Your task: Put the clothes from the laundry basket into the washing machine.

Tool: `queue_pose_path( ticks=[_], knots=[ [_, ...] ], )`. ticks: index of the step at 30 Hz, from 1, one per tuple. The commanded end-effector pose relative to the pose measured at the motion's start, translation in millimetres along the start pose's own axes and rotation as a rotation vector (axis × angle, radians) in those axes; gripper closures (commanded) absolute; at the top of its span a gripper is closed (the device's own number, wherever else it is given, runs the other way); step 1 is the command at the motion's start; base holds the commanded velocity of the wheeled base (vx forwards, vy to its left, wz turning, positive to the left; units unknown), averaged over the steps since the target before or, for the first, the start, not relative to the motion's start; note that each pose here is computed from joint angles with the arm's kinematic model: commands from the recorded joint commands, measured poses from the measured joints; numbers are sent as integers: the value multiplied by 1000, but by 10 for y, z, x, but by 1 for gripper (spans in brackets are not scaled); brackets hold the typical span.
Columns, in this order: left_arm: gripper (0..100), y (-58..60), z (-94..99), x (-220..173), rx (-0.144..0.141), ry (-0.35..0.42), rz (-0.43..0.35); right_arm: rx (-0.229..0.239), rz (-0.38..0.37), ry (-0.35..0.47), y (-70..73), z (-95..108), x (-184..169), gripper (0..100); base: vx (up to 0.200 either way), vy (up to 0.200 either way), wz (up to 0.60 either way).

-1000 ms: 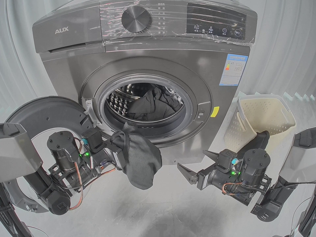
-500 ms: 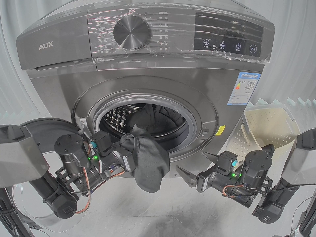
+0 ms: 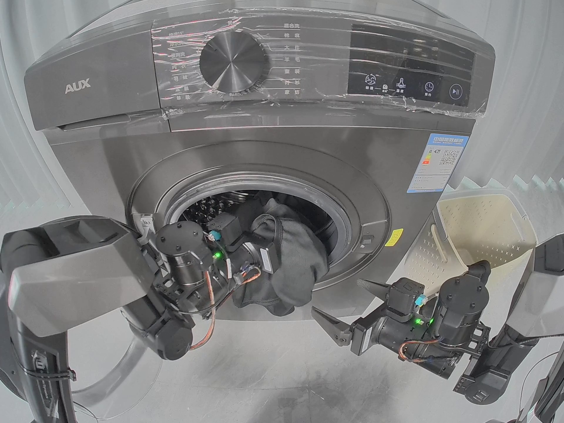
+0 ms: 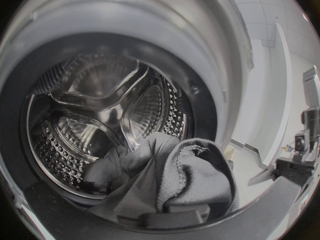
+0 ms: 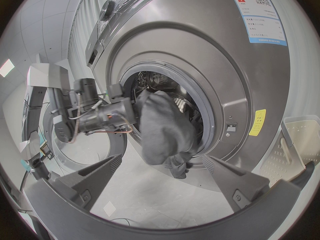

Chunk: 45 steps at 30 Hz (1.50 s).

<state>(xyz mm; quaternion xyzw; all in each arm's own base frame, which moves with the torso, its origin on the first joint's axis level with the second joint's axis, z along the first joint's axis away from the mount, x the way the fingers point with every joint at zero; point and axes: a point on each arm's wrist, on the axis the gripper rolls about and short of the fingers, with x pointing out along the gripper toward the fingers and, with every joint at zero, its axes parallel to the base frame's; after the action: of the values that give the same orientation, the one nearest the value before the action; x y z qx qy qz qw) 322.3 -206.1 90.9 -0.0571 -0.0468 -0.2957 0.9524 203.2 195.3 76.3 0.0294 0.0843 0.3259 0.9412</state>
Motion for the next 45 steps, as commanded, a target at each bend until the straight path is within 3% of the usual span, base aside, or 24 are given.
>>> queue_pose_path(
  ticks=[1, 2, 5, 10, 14, 18, 21, 25, 30, 34, 35, 37, 40, 42, 45],
  knots=[
    [100, 178, -409, 379, -11, -1, 40, -2, 5, 1, 12, -1, -8, 0, 0, 0, 0],
    [100, 295, -458, 511, -5, -23, 70, -2, 6, -2, 13, 6, -8, 0, 0, 0, 0],
    [100, 472, -512, 667, -4, 8, 122, -1, 4, -2, 8, 7, -11, 0, 0, 0, 0],
    [100, 618, -482, 913, -6, -9, 177, -2, 4, -1, 8, 2, -5, 0, 0, 0, 0],
    [100, 717, -583, 1142, -4, -13, 194, -2, 4, 2, 7, -6, -2, 0, 0, 0, 0],
    [100, 930, -650, 1335, 1, -47, 269, -2, 2, 2, 3, -6, -1, 0, 0, 0, 0],
    [100, 1078, -586, 1459, 5, -83, 303, -1, 5, 7, 6, -17, -1, 0, 0, 0, 0],
    [100, 1157, -479, 1565, 8, -119, 336, -1, 8, 9, 11, -22, 0, 0, 0, 0, 0],
    [100, 1183, -548, 1561, 5, -85, 353, 0, 6, 10, 6, -25, 2, 0, 0, 0, 0],
    [100, 1186, -548, 1560, -15, -90, 365, -1, 6, 10, 6, -25, 2, 0, 0, 0, 0],
    [0, 1177, -542, 1562, -21, -91, 365, -1, 6, 10, 6, -25, 2, 0, 0, 0, 0],
    [0, 1149, -517, 1569, -29, -98, 359, -1, 4, 9, 2, -22, 6, 0, 0, 0, 0],
    [0, 1012, -395, 1559, -57, -97, 339, -1, 6, 10, 2, -25, 3, 0, 0, 0, 0],
    [0, 959, -337, 1497, -57, -61, 336, -1, 6, 10, 2, -25, 3, 0, 0, 0, 0],
    [0, 821, -287, 1337, -58, 63, 317, -1, 6, 9, 3, -22, 6, 0, 0, 0, 0]
  ],
)
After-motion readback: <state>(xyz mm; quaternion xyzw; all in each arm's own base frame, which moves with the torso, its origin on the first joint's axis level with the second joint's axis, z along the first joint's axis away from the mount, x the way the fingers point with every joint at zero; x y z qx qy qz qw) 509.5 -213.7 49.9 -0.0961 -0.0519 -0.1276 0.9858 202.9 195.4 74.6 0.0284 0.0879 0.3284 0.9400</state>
